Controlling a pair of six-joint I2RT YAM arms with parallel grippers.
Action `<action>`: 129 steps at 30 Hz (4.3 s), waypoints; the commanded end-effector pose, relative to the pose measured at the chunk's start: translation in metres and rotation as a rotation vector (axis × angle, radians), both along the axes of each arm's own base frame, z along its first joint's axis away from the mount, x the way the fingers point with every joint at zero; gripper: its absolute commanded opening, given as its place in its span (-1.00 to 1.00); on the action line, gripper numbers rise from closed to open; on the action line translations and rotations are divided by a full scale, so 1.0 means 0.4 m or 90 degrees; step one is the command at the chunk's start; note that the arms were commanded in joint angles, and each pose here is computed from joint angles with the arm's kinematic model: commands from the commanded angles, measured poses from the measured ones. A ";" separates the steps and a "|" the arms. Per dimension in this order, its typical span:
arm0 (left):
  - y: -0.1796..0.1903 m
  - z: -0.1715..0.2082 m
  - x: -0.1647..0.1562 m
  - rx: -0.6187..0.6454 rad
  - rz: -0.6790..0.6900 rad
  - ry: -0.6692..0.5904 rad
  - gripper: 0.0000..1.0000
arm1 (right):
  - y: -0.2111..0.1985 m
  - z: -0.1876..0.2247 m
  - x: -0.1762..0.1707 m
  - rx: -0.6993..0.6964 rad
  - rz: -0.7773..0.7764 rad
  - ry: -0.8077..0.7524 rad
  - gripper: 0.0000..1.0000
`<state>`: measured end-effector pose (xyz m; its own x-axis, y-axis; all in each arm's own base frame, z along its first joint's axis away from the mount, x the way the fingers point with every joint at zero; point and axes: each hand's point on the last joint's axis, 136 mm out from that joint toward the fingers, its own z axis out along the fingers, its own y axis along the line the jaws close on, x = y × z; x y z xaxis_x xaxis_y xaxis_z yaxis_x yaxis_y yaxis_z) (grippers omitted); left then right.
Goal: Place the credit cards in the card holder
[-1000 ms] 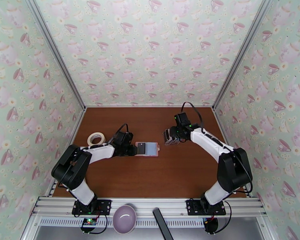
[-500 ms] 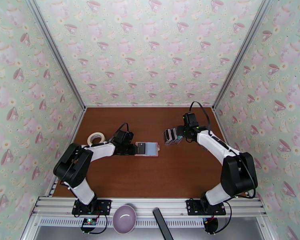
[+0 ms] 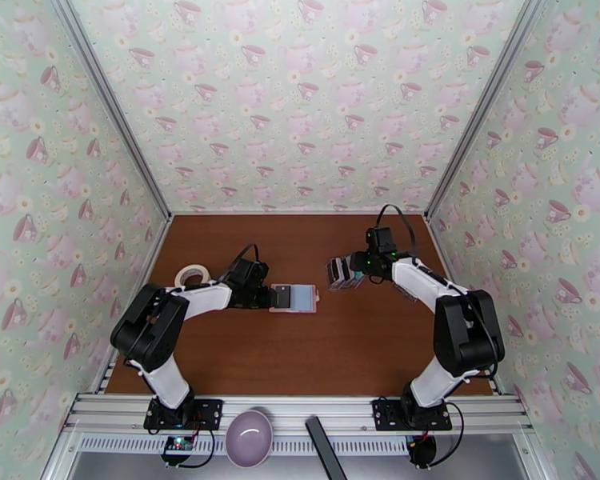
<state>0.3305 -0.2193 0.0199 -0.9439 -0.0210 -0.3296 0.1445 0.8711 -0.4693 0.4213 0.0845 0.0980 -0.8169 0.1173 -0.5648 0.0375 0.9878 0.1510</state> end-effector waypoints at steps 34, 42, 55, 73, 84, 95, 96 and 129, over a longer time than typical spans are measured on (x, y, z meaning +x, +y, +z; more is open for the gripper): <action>-0.026 -0.067 -0.018 -0.018 -0.011 0.038 -0.30 | -0.050 0.008 -0.014 -0.027 -0.034 0.007 0.04; -0.030 -0.066 -0.020 -0.022 -0.012 0.038 -0.30 | -0.047 0.028 -0.005 -0.041 -0.029 0.003 -0.02; -0.039 -0.068 -0.020 -0.025 -0.016 0.039 -0.30 | -0.025 0.053 0.002 -0.055 -0.011 0.000 -0.53; -0.041 -0.066 -0.023 -0.029 -0.017 0.040 -0.30 | 0.030 0.135 -0.019 0.003 0.021 -0.038 -0.86; -0.036 -0.041 -0.026 -0.036 -0.011 0.029 -0.28 | 0.079 0.236 -0.064 0.075 0.030 -0.098 -0.88; -0.009 0.039 -0.022 -0.046 0.002 -0.002 -0.17 | 0.304 0.253 -0.162 0.236 0.123 -0.107 -0.87; -0.007 0.046 -0.021 -0.047 0.001 -0.005 -0.17 | 0.317 0.249 -0.168 0.236 0.128 -0.104 -0.87; -0.221 0.080 -0.033 -0.207 -0.098 0.005 -0.16 | 0.053 0.150 -0.055 0.063 0.009 -0.106 -0.81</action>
